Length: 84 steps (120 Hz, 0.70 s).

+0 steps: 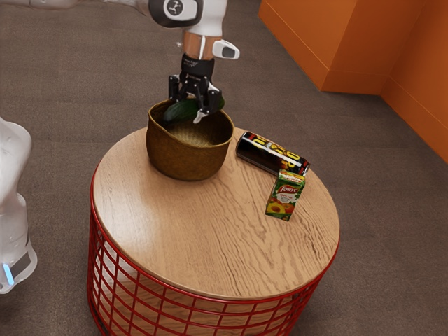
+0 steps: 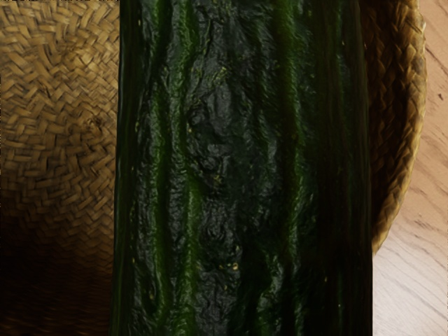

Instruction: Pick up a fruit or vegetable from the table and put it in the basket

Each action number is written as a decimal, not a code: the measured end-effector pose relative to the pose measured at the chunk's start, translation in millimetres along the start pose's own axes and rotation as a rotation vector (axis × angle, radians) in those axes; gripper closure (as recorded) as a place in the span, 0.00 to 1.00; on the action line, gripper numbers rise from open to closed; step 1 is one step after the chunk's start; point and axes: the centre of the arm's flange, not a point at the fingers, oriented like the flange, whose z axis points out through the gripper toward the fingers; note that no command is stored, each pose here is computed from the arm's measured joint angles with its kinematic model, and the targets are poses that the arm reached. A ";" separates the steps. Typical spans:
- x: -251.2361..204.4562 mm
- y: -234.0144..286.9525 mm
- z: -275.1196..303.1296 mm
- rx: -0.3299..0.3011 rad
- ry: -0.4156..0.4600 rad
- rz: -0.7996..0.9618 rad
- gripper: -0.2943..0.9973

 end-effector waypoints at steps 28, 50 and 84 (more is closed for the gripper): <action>13.9 -4.3 9.3 0.005 -0.003 -0.024 0.61; 16.4 -4.6 9.0 0.000 0.005 -0.018 0.34; -18.7 51.3 2.2 0.050 0.063 0.151 0.24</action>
